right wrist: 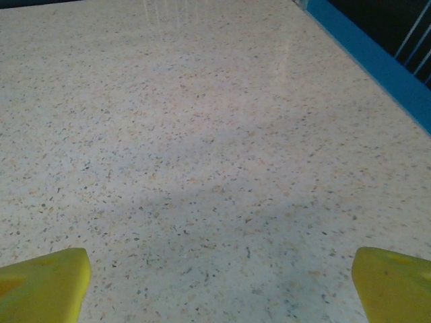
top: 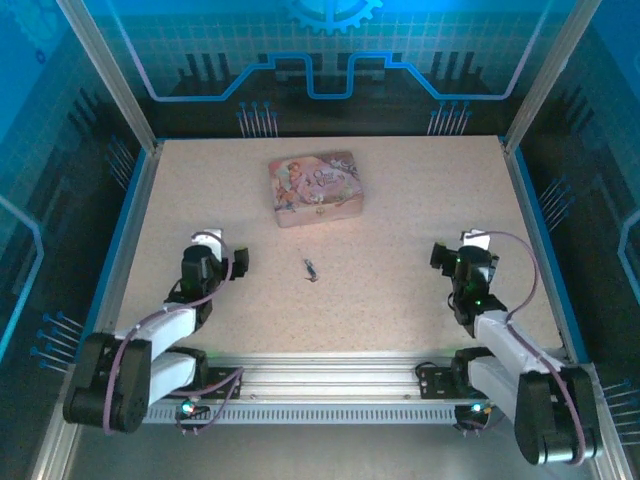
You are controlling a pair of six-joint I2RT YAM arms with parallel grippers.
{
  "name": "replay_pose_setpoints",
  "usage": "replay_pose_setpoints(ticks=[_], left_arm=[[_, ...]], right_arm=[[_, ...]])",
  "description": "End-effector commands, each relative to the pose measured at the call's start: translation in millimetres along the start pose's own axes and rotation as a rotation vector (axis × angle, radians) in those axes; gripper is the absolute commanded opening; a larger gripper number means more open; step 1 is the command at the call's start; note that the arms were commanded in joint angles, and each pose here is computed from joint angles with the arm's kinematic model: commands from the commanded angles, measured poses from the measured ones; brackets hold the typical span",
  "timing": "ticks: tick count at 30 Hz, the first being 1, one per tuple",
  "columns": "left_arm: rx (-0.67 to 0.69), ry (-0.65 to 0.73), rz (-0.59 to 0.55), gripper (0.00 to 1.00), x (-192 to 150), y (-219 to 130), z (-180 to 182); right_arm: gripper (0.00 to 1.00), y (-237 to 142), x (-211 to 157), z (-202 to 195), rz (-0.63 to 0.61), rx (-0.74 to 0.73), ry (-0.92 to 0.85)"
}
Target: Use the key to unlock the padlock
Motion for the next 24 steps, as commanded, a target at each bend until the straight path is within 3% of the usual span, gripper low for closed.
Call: replay_pose_setpoints(ticks=[1, 9, 13, 14, 17, 24], left_arm=[[-0.038, -0.013, -0.287, 0.99, 57.3, 0.3, -6.8], [-0.061, -0.008, -0.289, 0.99, 45.1, 37.5, -11.2], [-0.038, -0.012, -0.208, 0.99, 45.8, 49.7, -10.7], [-0.036, -0.007, -0.184, 0.99, 46.8, 54.4, -11.9], [-0.035, -0.022, -0.168, 0.99, 47.0, 57.3, -9.2], [-0.035, -0.023, -0.168, 0.99, 47.2, 57.1, -9.2]], right_arm=[[1.0, 7.8, 43.5, 16.1, -0.217, 0.096, -0.011], [1.0, 27.1, 54.2, 49.4, -0.254, 0.207, -0.152], [1.0, 52.1, 41.7, 59.3, -0.24, 0.203, -0.176], [1.0, 58.3, 39.9, 61.5, -0.177, 0.201, -0.185], [1.0, 66.4, 41.5, 56.4, -0.124, 0.171, -0.163], [1.0, 66.2, 42.2, 57.8, -0.132, 0.16, -0.177]])
Point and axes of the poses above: each hand's point on the last joint's axis, 136 mm out from that joint toward the fingers, its own y axis out along the fingers, its own z axis along the line the jaws close on, x = y × z, the point moved 2 cm from there along -y, back along the fingers, and after that the axes turned 8 degrees about -y, right-handed, at the moved point
